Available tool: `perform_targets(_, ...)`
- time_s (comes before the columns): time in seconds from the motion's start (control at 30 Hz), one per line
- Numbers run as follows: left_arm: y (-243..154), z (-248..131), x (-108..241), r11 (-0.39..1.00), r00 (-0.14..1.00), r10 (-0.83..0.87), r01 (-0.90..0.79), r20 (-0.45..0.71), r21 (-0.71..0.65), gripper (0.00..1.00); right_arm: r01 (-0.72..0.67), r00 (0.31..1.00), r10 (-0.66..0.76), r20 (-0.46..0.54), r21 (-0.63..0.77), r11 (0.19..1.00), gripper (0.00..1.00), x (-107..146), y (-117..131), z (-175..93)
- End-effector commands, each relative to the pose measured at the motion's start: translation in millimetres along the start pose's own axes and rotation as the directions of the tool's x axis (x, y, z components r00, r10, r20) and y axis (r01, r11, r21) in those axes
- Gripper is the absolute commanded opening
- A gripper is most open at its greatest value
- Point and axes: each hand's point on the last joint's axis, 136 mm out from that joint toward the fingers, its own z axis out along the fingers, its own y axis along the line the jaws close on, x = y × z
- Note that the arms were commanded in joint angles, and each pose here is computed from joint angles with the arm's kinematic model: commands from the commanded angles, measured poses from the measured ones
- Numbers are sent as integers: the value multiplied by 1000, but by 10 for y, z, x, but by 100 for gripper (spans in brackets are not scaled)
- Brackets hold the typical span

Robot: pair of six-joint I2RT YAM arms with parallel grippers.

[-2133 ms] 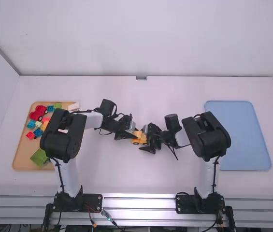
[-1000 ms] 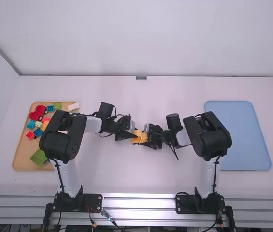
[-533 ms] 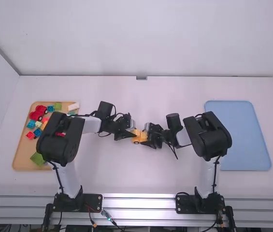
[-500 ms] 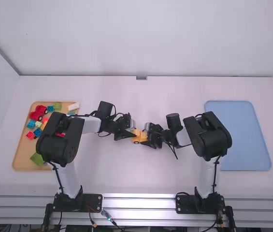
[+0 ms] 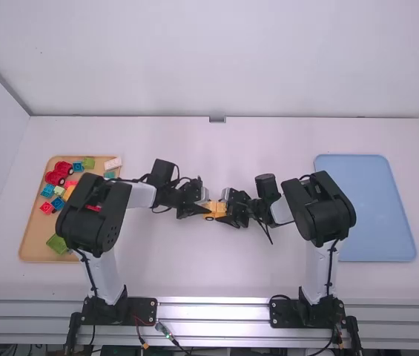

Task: Assemble lego blocks to make yellow taxi

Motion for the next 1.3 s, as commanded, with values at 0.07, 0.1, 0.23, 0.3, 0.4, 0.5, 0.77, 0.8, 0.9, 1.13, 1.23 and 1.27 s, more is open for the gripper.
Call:
perform_targets(0.07,-132,19,-3,1000,1000,-11,11,6,25,22,-9,1000,10,-29,8,1000,58,72,-7,42)
perform_targets(0.1,-139,18,-2,1000,1000,-12,12,7,27,22,-9,1000,9,-29,8,1000,58,71,-7,43)
perform_targets(0.23,-132,24,-12,1000,1000,-5,5,9,25,24,-7,1000,7,-28,7,1000,58,66,-6,47)
perform_targets(0.3,-139,36,-23,1000,1000,1,-1,11,27,27,1,1000,-1,-29,-1,1000,58,61,23,64)
perform_targets(0.4,-166,75,-47,999,1000,13,-13,10,36,30,1,1000,-1,-28,0,1000,61,57,23,66)
perform_targets(0.5,-193,104,-68,999,1000,21,-21,10,45,33,3,1000,-3,-28,0,1000,61,54,17,68)
perform_targets(0.77,-145,98,6,1000,999,19,-19,-31,19,62,-1,1000,1,-29,-1,1000,61,60,25,66)
perform_targets(0.8,-142,97,3,1000,999,22,-22,-30,18,63,-2,1000,2,-29,-1,1000,61,60,25,66)
perform_targets(0.9,-121,86,-20,1000,999,27,-27,-26,11,66,-1,1000,1,-30,-2,1000,61,61,28,67)
perform_targets(1.13,-61,-76,-229,998,998,57,-58,-12,-25,70,-1,1000,1,-30,-2,1000,61,60,29,68)
perform_targets(1.23,-28,-154,-346,995,996,84,-84,-2,-47,71,1,1000,-1,-29,-1,1000,61,55,23,69)
perform_targets(1.27,-21,-174,-383,994,996,92,-92,1,-53,70,1,1000,-1,-28,-1,1000,61,55,23,68)
